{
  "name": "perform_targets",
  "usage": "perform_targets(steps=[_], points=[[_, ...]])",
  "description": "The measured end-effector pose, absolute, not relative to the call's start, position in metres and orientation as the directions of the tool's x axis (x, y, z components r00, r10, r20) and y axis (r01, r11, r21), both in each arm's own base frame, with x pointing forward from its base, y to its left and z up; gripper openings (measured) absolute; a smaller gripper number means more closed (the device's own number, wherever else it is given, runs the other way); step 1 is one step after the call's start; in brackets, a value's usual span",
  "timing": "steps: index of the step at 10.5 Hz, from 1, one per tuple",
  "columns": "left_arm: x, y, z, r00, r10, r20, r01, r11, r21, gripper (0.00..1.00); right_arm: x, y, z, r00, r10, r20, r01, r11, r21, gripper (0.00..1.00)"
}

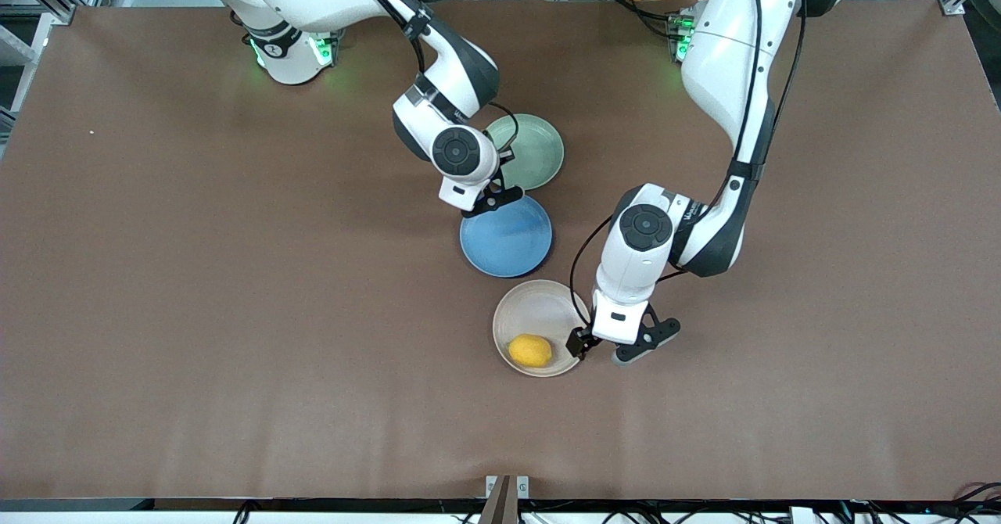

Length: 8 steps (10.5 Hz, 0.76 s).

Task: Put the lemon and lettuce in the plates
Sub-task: 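Carry the lemon to the cream plate while the right gripper carries lettuce to green plate, then open the left gripper over the cream plate while the right gripper releases lettuce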

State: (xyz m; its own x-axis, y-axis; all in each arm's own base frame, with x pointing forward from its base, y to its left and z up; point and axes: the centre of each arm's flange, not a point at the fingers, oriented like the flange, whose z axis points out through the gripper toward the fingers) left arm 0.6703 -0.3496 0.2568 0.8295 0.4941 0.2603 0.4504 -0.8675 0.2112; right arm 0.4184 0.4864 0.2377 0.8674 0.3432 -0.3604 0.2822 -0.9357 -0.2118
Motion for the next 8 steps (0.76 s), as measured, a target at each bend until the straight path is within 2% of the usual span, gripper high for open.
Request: perform_targets(steps=[5, 8], points=[[0.686, -0.297, 0.306, 0.888, 0.39, 0.245, 0.378, -0.921, 0.095, 1.0, 0.368, 0.537, 0.212, 0.884, 0.335, -0.326, 0.278, -0.937, -0.21, 0.05], [0.692, -0.264, 0.329, 0.93, 0.293, 0.222, 0.293, -0.956, 0.031, 1.0, 0.362, 0.54, 0.204, 0.886, 0.322, -0.333, 0.267, -0.942, -0.202, 0.06]])
